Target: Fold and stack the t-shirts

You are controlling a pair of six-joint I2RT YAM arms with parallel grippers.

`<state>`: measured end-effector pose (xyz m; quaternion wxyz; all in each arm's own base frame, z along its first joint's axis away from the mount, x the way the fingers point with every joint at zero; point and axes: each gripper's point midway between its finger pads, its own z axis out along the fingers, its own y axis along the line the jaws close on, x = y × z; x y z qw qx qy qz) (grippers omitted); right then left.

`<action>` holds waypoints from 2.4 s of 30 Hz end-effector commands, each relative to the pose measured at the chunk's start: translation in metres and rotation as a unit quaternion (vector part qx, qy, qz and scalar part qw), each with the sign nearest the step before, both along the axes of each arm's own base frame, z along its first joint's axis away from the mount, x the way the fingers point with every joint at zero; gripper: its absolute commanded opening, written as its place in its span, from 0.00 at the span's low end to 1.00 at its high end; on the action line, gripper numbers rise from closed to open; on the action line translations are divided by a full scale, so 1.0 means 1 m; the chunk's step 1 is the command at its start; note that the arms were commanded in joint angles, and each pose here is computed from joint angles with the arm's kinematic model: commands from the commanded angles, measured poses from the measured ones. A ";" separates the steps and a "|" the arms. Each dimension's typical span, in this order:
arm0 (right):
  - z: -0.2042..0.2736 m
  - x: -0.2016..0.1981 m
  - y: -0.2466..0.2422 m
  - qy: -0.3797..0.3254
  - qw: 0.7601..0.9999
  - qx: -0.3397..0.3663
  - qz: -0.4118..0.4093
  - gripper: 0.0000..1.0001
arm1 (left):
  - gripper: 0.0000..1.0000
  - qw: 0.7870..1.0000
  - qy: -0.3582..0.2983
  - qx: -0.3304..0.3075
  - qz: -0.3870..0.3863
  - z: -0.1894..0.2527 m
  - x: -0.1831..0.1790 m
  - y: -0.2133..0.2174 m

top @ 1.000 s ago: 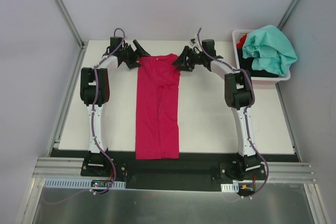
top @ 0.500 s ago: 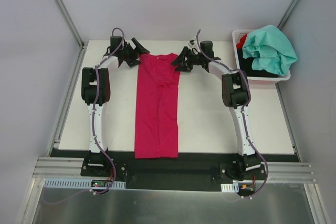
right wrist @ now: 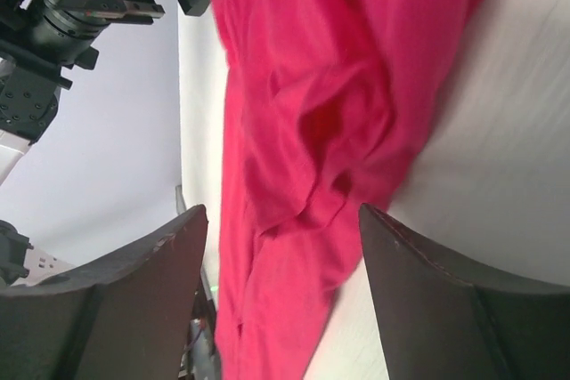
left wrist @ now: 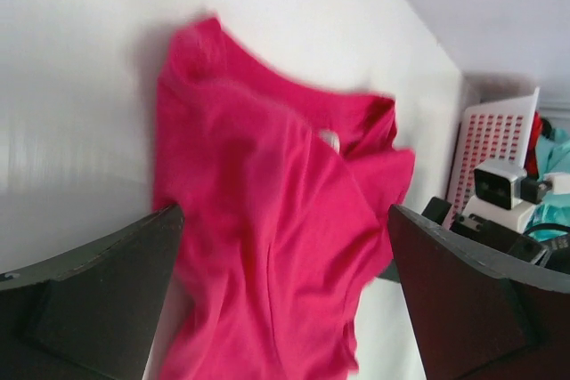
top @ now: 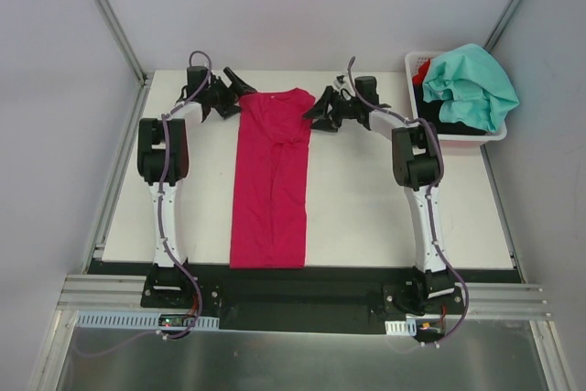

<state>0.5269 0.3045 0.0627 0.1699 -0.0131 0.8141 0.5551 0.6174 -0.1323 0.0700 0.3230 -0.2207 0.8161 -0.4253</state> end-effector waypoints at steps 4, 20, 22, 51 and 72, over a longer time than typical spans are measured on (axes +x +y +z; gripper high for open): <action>0.117 -0.094 0.023 -0.072 0.996 0.020 0.053 0.73 | 0.99 0.999 0.006 0.032 -0.018 0.064 -0.097 0.009; 0.044 -0.262 0.000 0.003 0.995 -0.089 0.038 0.73 | 0.99 0.989 0.132 0.068 0.006 -0.013 -0.278 0.023; 0.027 -0.274 -0.006 0.017 0.994 -0.104 0.030 0.73 | 0.99 0.987 0.141 0.083 0.009 -0.021 -0.295 0.022; -0.011 -0.373 -0.027 0.029 0.989 -0.144 -0.003 0.73 | 0.99 0.962 0.244 0.121 0.013 -0.058 -0.472 0.018; -0.018 -0.386 -0.003 0.029 0.988 -0.151 0.010 0.73 | 0.97 0.938 0.324 0.121 0.024 -0.067 -0.527 0.014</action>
